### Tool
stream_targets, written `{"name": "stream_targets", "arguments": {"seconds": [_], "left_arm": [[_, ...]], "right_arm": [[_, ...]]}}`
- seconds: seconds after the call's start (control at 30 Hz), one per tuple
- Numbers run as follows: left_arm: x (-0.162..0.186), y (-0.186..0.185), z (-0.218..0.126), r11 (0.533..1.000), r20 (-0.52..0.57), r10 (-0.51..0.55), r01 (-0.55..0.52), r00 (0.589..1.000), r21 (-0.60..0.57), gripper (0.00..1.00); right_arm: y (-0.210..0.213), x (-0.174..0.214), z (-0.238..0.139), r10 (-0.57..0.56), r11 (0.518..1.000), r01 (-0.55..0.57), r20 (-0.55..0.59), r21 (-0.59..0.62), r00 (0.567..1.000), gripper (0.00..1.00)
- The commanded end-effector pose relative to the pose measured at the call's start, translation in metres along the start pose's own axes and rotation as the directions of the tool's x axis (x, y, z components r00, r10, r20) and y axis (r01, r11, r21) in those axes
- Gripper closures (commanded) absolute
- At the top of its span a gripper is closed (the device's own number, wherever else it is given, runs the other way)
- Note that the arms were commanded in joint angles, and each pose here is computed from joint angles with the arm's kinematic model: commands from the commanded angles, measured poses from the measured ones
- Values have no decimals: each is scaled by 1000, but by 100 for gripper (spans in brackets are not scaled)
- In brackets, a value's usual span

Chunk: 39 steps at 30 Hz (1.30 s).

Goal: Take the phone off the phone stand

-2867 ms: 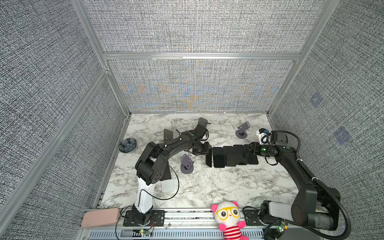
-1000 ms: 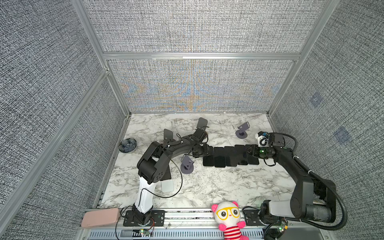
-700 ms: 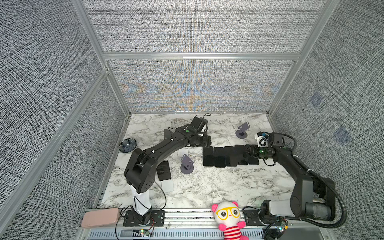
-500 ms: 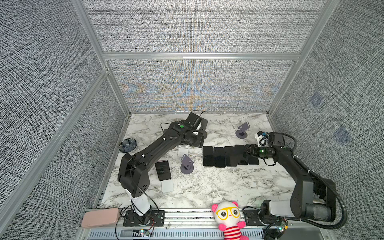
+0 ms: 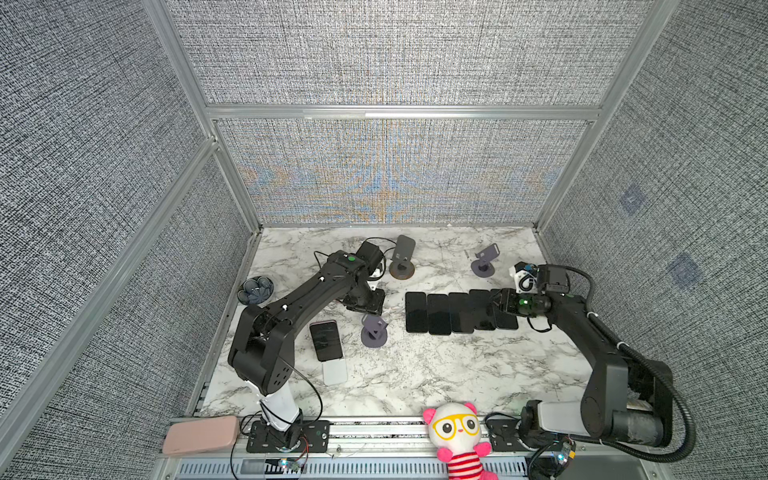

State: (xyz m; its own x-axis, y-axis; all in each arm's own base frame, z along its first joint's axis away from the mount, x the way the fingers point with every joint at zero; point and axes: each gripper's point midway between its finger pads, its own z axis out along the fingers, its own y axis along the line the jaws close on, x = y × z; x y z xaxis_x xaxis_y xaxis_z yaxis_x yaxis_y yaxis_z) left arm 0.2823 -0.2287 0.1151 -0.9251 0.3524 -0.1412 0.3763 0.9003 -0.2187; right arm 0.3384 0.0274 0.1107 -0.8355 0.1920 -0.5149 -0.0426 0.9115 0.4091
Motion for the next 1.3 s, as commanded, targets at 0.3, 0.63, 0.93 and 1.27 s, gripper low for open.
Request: {"name": "stream_targets", "arguments": {"seconds": [0.3,0.63,0.93,1.27], "left_arm": [[5,-6,16,998,-13,3,-2,1000,57,73],[-21,-19,8,993,58,-29,22,998,115,93],[-42,-48,-4,968,104,-18,-9,994,251,100],[-99,-84,-51,922,279,21,-127,960,367,100]], "right_arm": [[0,0,1,-2,1000,2,-9,0,1000,55],[-2,0,3,-2,1000,3,-17,7,1000,55],[-3,0,4,-3,1000,3,-20,9,1000,55],[-3,-1,2,-7,1000,8,-14,13,1000,55]]}}
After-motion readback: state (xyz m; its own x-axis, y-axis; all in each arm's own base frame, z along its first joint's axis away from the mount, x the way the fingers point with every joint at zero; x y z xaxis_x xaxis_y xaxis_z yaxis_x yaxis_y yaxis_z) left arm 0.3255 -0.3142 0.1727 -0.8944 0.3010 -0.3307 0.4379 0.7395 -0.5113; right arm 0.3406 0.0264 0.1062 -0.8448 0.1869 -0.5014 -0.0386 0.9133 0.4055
